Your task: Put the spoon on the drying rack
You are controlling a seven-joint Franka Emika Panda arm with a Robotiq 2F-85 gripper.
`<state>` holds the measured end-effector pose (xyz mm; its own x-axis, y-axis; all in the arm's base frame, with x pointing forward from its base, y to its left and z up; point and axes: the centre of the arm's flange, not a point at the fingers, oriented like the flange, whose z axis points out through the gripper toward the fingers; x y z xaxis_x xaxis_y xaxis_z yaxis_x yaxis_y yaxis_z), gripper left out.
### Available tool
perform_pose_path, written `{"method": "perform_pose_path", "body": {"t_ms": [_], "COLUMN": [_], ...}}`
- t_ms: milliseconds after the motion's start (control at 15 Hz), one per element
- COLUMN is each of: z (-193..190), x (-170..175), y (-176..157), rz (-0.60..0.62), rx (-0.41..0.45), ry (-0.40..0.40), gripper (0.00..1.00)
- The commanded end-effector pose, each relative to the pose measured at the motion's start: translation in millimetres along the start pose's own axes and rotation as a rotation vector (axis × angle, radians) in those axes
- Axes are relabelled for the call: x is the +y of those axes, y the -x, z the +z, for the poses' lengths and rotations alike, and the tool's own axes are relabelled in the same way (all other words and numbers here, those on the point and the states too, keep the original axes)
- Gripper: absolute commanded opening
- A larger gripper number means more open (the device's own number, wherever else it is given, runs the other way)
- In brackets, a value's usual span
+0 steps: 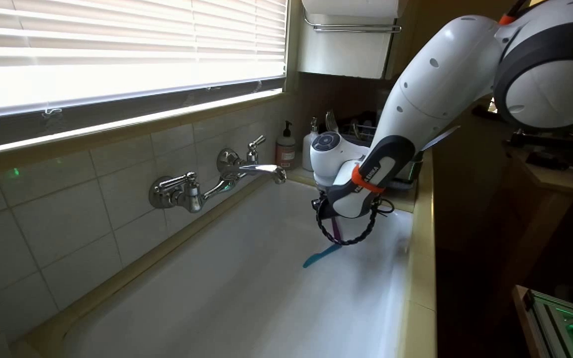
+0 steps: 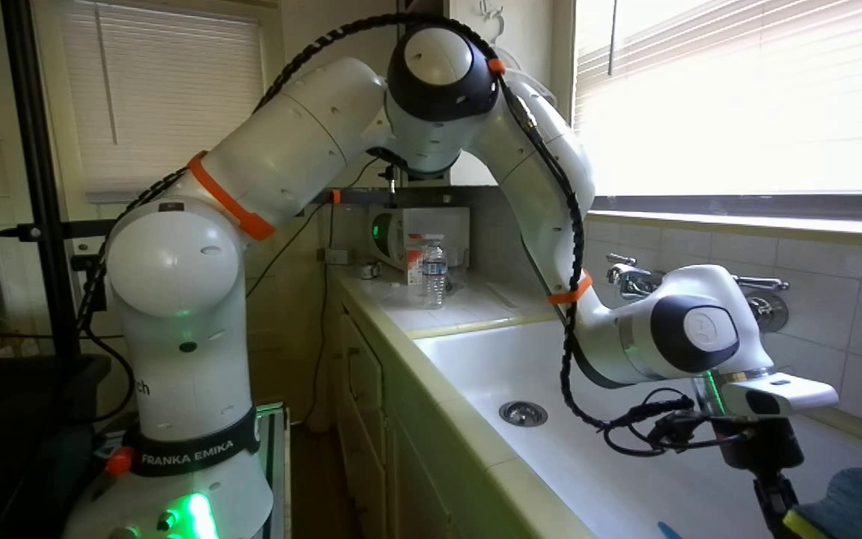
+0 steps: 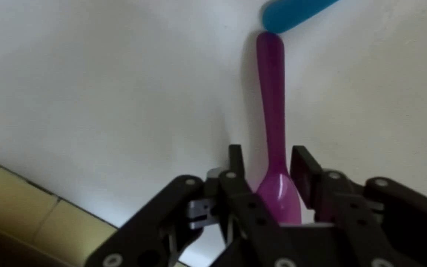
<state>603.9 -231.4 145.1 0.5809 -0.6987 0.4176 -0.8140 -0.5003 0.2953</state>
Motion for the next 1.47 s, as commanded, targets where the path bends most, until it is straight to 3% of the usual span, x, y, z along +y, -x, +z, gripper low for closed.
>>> {"method": "perform_pose_path", "body": {"t_ms": [0,267,467,667,933,1400], "z": [4.0,4.6,3.9,-11.1,-22.5,-25.3], "x": [-2.7,-6.9,-11.5,-12.8,-18.9,-29.3], "y": [1.9,-2.5,-7.0,-11.7,-15.9,-17.6], "rz": [0.003,0.0,-0.016,-0.078,-0.186,-0.499], "rx": [0.034,0.044,0.034,0.028,0.013,-0.093], "ry": [0.009,0.007,-0.035,-0.208,-0.373,-0.511], "gripper": [0.69,0.99,1.0,1.0,1.0,1.0]}}
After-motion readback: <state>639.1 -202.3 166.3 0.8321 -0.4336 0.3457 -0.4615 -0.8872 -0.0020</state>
